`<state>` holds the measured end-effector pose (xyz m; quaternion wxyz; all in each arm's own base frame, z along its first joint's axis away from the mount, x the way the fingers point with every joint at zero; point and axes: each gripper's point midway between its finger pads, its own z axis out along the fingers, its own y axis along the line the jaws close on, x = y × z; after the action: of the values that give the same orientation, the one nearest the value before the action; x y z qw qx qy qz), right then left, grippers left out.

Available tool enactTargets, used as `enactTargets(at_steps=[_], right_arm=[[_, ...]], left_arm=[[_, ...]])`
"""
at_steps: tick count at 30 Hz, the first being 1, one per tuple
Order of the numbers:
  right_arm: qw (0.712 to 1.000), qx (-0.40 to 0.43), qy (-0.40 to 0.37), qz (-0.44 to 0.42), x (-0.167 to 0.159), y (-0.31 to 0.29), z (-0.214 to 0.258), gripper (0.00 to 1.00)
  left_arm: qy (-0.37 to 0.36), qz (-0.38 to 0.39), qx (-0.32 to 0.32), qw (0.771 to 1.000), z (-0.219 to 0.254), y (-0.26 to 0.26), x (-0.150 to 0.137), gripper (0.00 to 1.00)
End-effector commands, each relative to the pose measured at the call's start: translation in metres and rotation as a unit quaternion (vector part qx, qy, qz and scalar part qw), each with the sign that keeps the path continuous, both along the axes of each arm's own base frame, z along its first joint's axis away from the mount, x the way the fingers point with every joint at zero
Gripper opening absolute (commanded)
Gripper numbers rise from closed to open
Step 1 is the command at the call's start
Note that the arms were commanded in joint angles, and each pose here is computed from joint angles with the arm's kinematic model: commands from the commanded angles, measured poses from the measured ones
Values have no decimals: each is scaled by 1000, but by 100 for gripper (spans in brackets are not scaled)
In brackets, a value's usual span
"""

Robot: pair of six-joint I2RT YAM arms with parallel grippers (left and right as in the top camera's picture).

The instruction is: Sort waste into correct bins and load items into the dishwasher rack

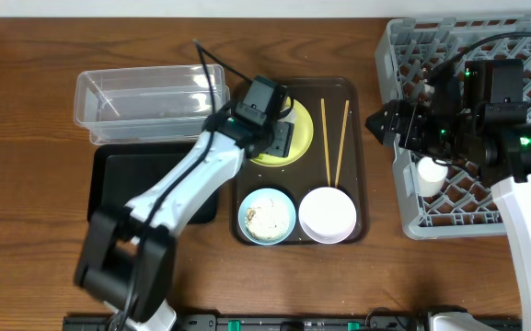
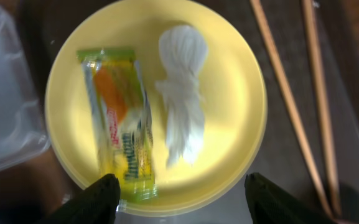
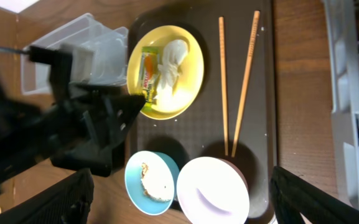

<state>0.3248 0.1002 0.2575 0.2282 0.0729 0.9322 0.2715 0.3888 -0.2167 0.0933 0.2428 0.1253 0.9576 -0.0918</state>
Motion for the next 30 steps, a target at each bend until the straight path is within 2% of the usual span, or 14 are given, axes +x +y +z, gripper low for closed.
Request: enactTargets(at_steps=[1, 6, 11, 17, 24, 26, 30], right_arm=[[1000, -5, 6, -14, 1, -1, -2, 88], [1000, -5, 8, -14, 1, -1, -3, 88], [1000, -6, 11, -14, -1, -1, -3, 88], [1000, -6, 11, -14, -1, -1, -3, 88], [1000, -6, 14, -14, -2, -2, -4, 88], [1000, -6, 15, -14, -2, -2, -4, 88], [1000, -6, 15, -14, -2, -2, -5, 88]], left_arm=[[3, 2, 19, 1000, -30, 1, 14, 67], [-9, -22, -33, 999, -54, -27, 32, 62], [-6, -21, -31, 999, -76, -30, 37, 47], [4, -25, -36, 999, -74, -31, 33, 6], [-70, 1, -91, 993, 38, -12, 38, 6], [-86, 32, -79, 993, 63, 17, 37, 6], [-104, 117, -29, 987, 73, 84, 50, 6]])
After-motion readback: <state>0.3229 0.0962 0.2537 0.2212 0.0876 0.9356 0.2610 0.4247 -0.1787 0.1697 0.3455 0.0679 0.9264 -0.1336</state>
